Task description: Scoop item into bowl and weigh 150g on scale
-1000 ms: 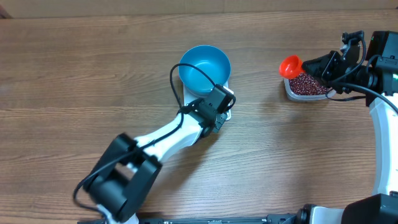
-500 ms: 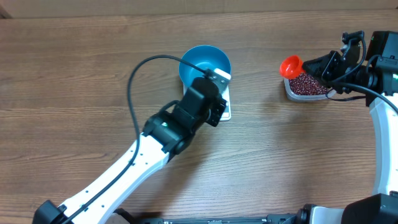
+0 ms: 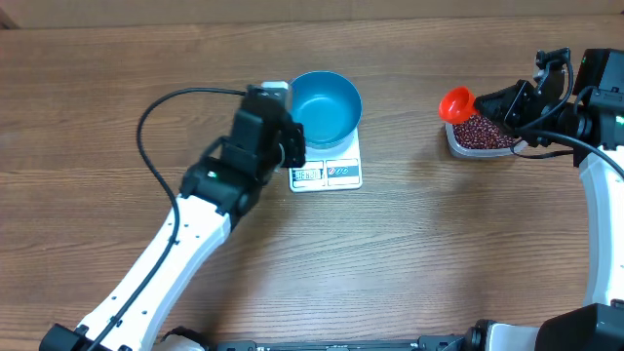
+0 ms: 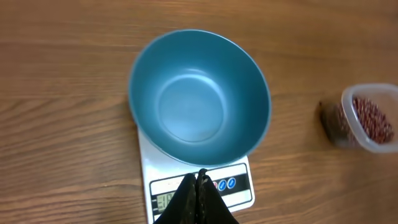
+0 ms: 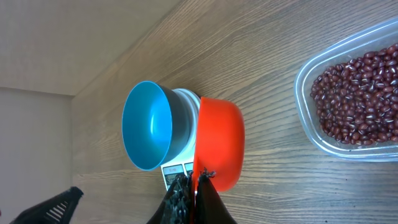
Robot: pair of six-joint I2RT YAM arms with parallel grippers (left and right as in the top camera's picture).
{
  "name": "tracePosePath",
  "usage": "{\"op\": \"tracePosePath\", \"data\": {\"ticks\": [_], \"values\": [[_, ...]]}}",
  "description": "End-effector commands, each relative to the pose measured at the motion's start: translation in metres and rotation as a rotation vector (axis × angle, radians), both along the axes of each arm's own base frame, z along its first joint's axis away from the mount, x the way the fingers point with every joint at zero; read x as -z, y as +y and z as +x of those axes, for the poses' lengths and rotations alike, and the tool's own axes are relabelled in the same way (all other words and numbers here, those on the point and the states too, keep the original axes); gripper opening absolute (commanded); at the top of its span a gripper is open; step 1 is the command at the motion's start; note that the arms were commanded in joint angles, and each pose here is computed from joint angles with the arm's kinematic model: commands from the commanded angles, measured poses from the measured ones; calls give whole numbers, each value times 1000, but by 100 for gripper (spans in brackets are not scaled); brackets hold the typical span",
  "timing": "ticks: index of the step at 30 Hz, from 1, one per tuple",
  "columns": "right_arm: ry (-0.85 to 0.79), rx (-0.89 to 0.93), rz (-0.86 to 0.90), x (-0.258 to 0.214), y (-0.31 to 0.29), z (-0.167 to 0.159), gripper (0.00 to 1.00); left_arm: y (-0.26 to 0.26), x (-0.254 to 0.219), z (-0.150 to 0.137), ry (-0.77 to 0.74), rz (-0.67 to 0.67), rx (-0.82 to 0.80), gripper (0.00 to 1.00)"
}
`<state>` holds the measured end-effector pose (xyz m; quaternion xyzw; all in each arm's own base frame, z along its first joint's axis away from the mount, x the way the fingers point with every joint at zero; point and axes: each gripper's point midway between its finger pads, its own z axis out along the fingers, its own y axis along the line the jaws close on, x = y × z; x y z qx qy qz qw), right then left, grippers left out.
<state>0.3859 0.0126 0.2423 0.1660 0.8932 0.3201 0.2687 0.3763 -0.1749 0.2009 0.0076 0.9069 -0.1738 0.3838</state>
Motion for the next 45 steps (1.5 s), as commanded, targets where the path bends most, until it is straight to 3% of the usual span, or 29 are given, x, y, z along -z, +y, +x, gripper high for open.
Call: {"op": "tracePosePath", "data": {"ticks": [1, 12, 37, 43, 45], "values": [[-14, -2, -15, -3, -2, 0, 4, 6, -10, 2, 20, -98, -47, 4], [-12, -2, -14, -3, -2, 0, 4, 14, -9, 5, 66, -190, -156, 4], [-2, -2, -12, -2, -1, -2, 4, 14, -12, 8, 69, -241, -203, 4], [-2, -2, -11, -2, -1, -2, 4, 15, -22, 17, 17, -253, -216, 30], [-2, -2, -11, -2, -1, -2, 4, 15, -25, 20, 1, -264, -215, 33]]}}
